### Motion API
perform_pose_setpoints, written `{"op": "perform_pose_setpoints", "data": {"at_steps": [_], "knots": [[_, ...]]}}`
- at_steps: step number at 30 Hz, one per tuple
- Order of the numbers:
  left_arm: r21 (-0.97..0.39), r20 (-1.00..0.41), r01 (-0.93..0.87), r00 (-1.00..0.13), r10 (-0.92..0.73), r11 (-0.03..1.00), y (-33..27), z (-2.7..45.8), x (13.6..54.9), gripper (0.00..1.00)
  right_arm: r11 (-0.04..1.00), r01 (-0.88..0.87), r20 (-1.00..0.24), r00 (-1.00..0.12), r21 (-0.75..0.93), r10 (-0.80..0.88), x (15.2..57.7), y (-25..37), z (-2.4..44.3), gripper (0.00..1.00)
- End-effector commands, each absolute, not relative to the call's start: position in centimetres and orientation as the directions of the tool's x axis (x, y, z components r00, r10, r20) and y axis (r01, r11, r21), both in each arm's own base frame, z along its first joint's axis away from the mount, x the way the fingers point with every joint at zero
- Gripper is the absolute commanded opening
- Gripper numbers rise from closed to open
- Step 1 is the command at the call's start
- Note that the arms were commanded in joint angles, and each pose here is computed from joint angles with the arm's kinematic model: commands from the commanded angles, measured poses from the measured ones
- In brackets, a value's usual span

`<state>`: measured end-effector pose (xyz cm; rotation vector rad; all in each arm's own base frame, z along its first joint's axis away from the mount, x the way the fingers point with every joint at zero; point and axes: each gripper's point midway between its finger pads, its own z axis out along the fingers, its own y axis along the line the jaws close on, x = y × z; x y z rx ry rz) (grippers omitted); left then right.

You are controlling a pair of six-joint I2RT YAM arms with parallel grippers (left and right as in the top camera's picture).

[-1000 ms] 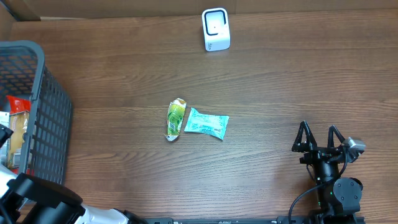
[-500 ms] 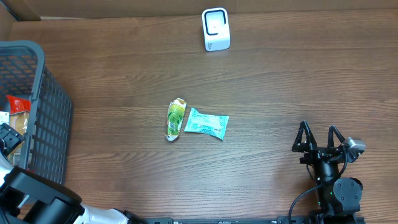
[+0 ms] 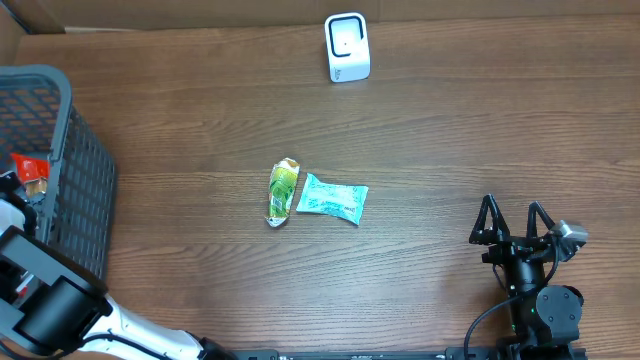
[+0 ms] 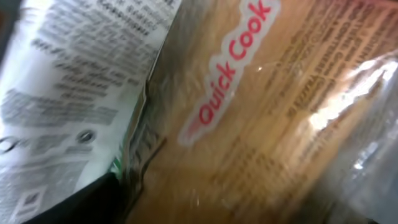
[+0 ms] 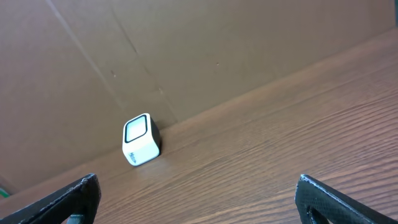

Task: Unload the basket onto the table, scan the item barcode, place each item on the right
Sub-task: 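Move the left gripper back into the basket toward the red-ended package, then grasp the red-ended spaghetti package in the basket with left gripper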

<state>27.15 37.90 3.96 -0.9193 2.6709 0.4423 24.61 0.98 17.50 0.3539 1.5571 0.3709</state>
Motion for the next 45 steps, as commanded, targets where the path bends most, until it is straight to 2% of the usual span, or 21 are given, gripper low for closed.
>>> {"op": "perform_pose_setpoints", "data": {"at_steps": [1,2,3,4,9,13,23,27,28,32,39,45], "knots": [[0.175,-0.291,-0.601,-0.788,-0.543,0.78,37.0,0.9,27.0,0.58,0.894,0.0,-0.894,-0.012,0.447,0.447,24.6,0.8,17.3,1.0],[0.172,-0.278,-0.6,-0.791,-0.546,0.782,36.8,0.4,26.9,0.29,0.894,0.0,-0.894,-0.012,0.447,0.447,24.6,0.8,17.3,1.0],[0.171,-0.274,-0.599,-0.791,-0.547,0.782,36.8,0.4,26.8,0.12,0.894,0.0,-0.894,-0.012,0.447,0.447,24.6,0.8,17.3,1.0],[0.17,-0.272,-0.599,-0.791,-0.547,0.782,36.7,0.4,26.8,0.04,0.894,0.0,-0.894,-0.012,0.447,0.447,24.6,0.8,17.3,1.0],[0.164,-0.259,-0.599,-0.792,-0.552,0.783,36.3,0.9,26.8,0.04,0.894,0.0,-0.894,-0.012,0.447,0.447,24.6,0.8,17.3,1.0],[0.159,-0.325,-0.638,-0.755,-0.57,0.754,36.8,3.8,28.2,0.04,0.894,0.0,-0.894,-0.012,0.447,0.447,24.6,0.8,17.3,1.0],[0.202,-0.627,-0.626,-0.673,-0.391,0.753,36.2,20.5,33.9,0.04,0.894,0.0,-0.894,-0.012,0.447,0.447,24.6,0.8,17.3,1.0],[0.259,-0.716,-0.647,-0.627,-0.307,0.717,35.0,26.9,33.9,0.04,0.894,0.0,-0.894,-0.012,0.447,0.447,24.6,0.8,17.3,1.0],[0.252,-0.759,-0.655,-0.59,-0.274,0.712,33.9,29.7,33.9,0.04,0.894,0.0,-0.894,-0.012,0.447,0.447,24.6,0.8,17.3,1.0],[0.206,-0.828,-0.675,-0.506,-0.241,0.708,31.6,34.1,33.5,0.04,0.894,0.0,-0.894,-0.012,0.447,0.447,24.6,0.8,17.3,1.0],[0.2,-0.876,-0.647,-0.455,-0.162,0.736,28.0,38.2,33.3,0.04,0.894,0.0,-0.894,-0.012,0.447,0.447,24.6,0.8,17.3,1.0],[0.146,-0.888,-0.672,-0.413,-0.203,0.726,27.2,39.0,32.3,0.04,0.894,0.0,-0.894,-0.012,0.447,0.447,24.6,0.8,17.3,1.0]]}}
